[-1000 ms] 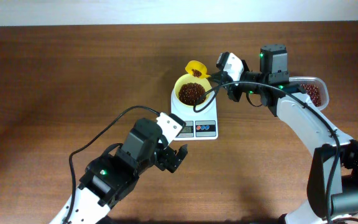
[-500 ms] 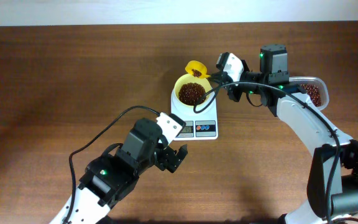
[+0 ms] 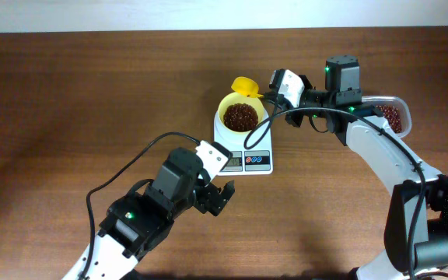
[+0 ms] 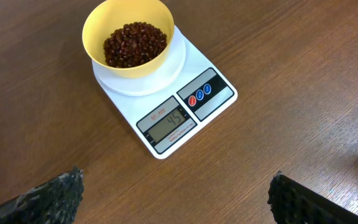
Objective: Scoop item into bowl and weigh 50g on scale
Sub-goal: 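Tilt the scoop with the right gripper to pour beans gradually into the bowl, then lift the scoop with the right gripper away back toward the tub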
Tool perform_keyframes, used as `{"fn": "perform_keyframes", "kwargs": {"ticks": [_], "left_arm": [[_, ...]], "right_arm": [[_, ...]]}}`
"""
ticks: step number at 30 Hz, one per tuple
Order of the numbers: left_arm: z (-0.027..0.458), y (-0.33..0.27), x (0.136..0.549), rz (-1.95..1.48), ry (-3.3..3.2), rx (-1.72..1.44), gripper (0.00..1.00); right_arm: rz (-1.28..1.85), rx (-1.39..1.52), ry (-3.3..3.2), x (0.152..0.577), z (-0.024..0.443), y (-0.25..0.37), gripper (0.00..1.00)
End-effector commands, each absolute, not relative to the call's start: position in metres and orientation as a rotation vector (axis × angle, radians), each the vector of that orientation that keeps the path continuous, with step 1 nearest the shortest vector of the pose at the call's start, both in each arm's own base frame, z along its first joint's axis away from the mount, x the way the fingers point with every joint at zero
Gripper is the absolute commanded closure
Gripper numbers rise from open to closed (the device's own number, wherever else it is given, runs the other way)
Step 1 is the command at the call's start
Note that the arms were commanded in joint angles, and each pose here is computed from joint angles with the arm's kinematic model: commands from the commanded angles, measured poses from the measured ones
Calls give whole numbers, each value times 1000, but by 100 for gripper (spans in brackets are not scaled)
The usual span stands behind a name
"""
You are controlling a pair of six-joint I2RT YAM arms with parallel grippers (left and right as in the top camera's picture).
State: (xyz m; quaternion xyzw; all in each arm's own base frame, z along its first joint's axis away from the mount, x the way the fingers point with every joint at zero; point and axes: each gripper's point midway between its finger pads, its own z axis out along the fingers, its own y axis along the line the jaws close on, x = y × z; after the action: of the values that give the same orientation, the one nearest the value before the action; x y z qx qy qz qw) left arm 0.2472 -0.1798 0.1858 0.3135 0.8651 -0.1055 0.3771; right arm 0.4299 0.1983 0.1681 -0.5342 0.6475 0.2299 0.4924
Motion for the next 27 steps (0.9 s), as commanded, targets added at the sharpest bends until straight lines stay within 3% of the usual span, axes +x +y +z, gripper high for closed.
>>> {"fn": "perform_keyframes", "kwargs": {"ticks": [1, 15, 27], "left_arm": [[183, -182, 245, -270, 2207, 834, 1], [183, -182, 245, -270, 2207, 834, 1], [183, -182, 245, -270, 2207, 834, 1]], "right_arm": [[558, -1301, 1564, 430, 169, 200, 96], [575, -1277, 1583, 431, 170, 199, 96], [863, -694, 1704, 470, 233, 200, 96]]}}
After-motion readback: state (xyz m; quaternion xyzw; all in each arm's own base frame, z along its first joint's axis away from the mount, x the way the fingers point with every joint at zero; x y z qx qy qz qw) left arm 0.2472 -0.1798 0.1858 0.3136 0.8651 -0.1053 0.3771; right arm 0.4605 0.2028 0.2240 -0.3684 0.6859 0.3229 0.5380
